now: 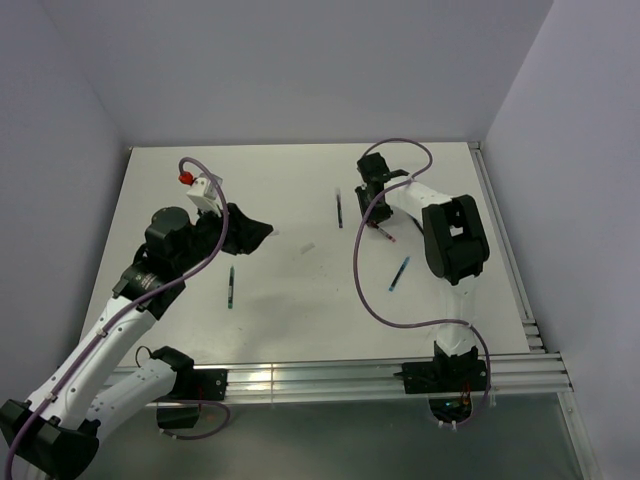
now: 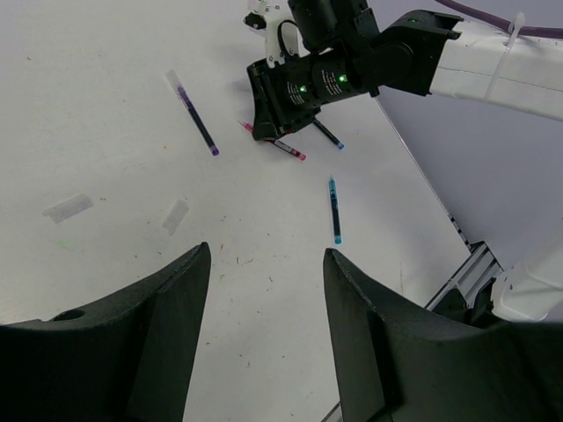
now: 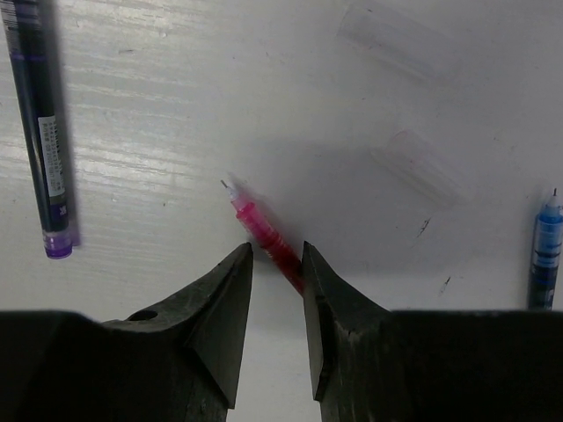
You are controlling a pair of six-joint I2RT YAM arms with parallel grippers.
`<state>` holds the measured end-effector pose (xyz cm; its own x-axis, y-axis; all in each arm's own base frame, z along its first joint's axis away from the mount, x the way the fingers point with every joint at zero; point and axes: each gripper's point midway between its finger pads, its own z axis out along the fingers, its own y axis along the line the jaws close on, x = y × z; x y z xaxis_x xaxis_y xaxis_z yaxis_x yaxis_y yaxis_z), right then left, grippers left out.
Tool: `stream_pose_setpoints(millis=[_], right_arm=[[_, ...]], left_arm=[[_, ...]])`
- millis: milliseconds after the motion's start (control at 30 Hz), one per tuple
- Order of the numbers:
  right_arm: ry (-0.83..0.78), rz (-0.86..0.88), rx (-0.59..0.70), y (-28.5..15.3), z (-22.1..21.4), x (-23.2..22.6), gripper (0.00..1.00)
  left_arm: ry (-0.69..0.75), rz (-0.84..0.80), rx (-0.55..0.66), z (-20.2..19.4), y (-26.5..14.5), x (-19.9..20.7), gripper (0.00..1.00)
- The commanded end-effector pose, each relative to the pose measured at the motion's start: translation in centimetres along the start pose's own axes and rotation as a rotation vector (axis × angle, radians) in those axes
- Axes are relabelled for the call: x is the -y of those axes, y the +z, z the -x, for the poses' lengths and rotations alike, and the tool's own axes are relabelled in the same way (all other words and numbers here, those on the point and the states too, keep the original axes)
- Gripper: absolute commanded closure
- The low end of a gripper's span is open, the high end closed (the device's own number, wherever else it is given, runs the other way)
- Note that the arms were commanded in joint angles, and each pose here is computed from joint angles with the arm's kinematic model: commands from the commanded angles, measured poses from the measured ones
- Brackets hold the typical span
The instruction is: Insert the pens into the pen caps
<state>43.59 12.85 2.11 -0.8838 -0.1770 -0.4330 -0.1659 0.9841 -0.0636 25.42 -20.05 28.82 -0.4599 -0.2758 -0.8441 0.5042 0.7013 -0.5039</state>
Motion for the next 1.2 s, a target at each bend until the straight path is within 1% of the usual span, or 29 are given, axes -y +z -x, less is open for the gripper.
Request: stream_pose_setpoints(millis=[0, 200, 300, 400, 433, 467, 533, 667, 700, 733, 767, 800, 867, 933, 967, 1033, 1067, 1100, 1133, 1167], right_arm=[[-0.007, 0.000, -0.007, 0.1, 0.4, 0.1, 0.63], [-0.013, -0.011, -0.026, 0.1, 0.1, 0.1, 0.63], [-0.021, -0.008, -0.035, 0.2, 0.1, -0.1, 0.65], [-0.025, -0.001, -0.045, 0.3, -0.1, -0.4, 0.78], [-0.024, 0.001, -0.046, 0.3, -0.1, -0.5, 0.91], [-0.016, 0.001, -0.046, 0.2, -0.1, -0.5, 0.95], [-0.008, 0.007, -0.044, 0.0, -0.2, -0.6, 1.00], [0.052, 0.058, -0.016, -1.2, 0.3, -1.6, 1.00], [0.069, 0.084, 0.020, -2.4, 1.1, -2.0, 1.00], [0.082, 0.103, 0.028, -3.0, 0.9, -2.2, 1.00], [0.116, 0.156, 0.058, -3.7, 1.6, -3.1, 1.00], [0.132, 0.188, 0.100, -5.6, 2.0, -3.4, 1.00], [0.162, 0.251, 0.181, -7.9, 3.3, -4.7, 1.00], [0.203, 0.373, 0.254, -11.8, 3.9, -6.5, 1.00], [0.211, 0.457, 0.322, -14.4, 4.5, -7.6, 1.00], [0.264, 0.570, 0.376, -17.5, 5.1, -9.2, 1.00], [0.270, 0.634, 0.434, -19.3, 5.9, -10.4, 1.00], [0.276, 0.688, 0.469, -21.4, 5.8, -11.1, 1.00], [0.299, 0.751, 0.476, -22.9, 5.8, -12.2, 1.00], [0.288, 0.797, 0.509, -24.6, 6.0, -13.7, 1.00]], left_arm=[[0.012, -0.032, 0.029, 1.1, 0.0, 0.8, 0.40], [0.010, -0.033, 0.025, 1.0, 0.1, 0.8, 0.40], [0.007, -0.033, 0.024, 1.0, 0.2, 0.7, 0.40], [-0.002, -0.039, 0.013, 0.7, 0.4, 0.8, 0.40], [-0.007, -0.043, 0.010, 0.6, 0.5, 0.8, 0.40], [-0.013, -0.048, 0.009, 0.6, 0.5, 0.9, 0.40], [-0.026, -0.058, 0.004, 0.5, 0.7, 1.1, 0.40], [-0.050, -0.088, -0.005, 0.4, 1.0, 1.6, 0.40], [-0.051, -0.102, 0.001, 0.6, 1.0, 1.9, 0.40], [-0.060, -0.107, 0.000, 0.6, 1.1, 2.0, 0.40], [-0.074, -0.130, -0.005, 0.6, 1.1, 2.4, 0.40], [-0.079, -0.144, 0.009, 1.0, 1.2, 2.7, 0.40], [-0.114, -0.166, 0.010, 0.9, 1.4, 3.0, 0.40], [-0.130, -0.211, 0.025, 1.3, 1.5, 3.9, 0.40], [-0.138, -0.223, 0.022, 1.2, 1.5, 4.0, 0.39], [-0.157, -0.245, 0.029, 1.4, 1.7, 4.4, 0.39], [-0.163, -0.252, 0.033, 1.5, 1.8, 4.5, 0.39], [-0.167, -0.262, 0.033, 1.5, 1.8, 4.6, 0.39], [-0.179, -0.274, 0.029, 1.5, 2.0, 4.8, 0.39], [-0.183, -0.279, 0.027, 1.5, 2.1, 4.9, 0.39]])
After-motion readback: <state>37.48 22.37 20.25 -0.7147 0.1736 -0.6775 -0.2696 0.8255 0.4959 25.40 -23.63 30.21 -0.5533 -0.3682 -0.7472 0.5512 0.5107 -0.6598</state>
